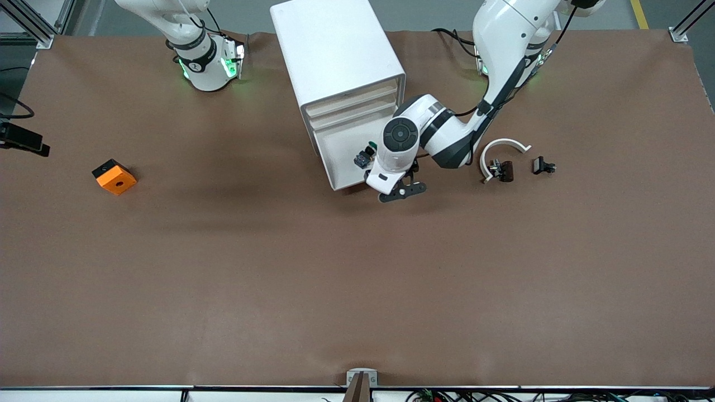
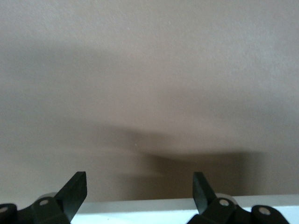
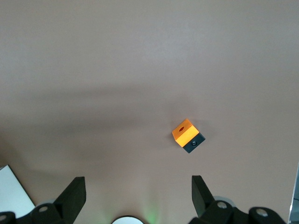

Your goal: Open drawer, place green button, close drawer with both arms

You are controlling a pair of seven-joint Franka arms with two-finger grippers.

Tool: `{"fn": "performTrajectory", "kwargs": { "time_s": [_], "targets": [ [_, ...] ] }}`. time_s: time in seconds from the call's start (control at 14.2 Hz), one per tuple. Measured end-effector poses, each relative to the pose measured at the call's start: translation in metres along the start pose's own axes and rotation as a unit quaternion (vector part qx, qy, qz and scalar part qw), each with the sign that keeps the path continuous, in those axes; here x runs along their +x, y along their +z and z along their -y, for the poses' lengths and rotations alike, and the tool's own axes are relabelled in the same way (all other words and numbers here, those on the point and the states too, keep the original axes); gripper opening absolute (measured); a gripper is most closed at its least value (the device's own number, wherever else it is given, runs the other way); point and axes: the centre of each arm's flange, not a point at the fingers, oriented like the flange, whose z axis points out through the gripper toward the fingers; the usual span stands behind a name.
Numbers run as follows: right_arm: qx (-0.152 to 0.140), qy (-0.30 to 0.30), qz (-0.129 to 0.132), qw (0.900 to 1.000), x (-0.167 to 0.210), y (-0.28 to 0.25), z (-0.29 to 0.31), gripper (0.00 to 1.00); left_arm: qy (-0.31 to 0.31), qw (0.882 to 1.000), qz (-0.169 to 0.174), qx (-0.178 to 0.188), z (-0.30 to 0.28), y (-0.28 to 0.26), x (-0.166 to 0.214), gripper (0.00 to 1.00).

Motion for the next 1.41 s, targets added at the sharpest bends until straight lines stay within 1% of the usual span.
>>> {"fn": "performTrajectory", "kwargs": {
  "time_s": [0.07, 0.28, 0.49, 0.63, 0.84, 1.12, 1.41],
  "targets": [
    [0.000, 0.000, -0.001, 1.000, -0.002, -0.005, 0.001, 1.00, -0.001, 1.000, 0.003, 0.001, -0.003, 0.002, -0.005, 1.00],
    [-0.001, 0.011, 0.009, 1.000, -0.010, -0.016, 0.003, 1.00, -0.003, 1.000, 0.015, 0.005, -0.011, 0.012, -0.021, 1.00],
    [0.013, 0.015, 0.018, 1.000, -0.016, -0.021, 0.003, 1.00, -0.004, 0.999, 0.035, 0.024, -0.016, 0.022, -0.042, 1.00],
    [0.016, 0.012, 0.011, 1.000, -0.023, -0.030, 0.006, 1.00, -0.003, 0.998, 0.048, 0.036, -0.020, 0.027, -0.057, 1.00],
    [0.020, 0.011, -0.001, 1.000, -0.035, -0.043, 0.007, 1.00, -0.013, 0.997, 0.070, 0.038, -0.027, 0.029, -0.076, 1.00],
    [0.023, 0.005, -0.001, 1.000, -0.035, -0.044, 0.012, 1.00, -0.024, 0.994, 0.106, 0.033, -0.032, 0.030, -0.093, 1.00],
    [0.024, 0.002, -0.001, 1.000, -0.035, -0.045, 0.015, 1.00, -0.044, 0.989, 0.135, 0.031, -0.038, 0.034, -0.110, 1.00]
  ]
}}
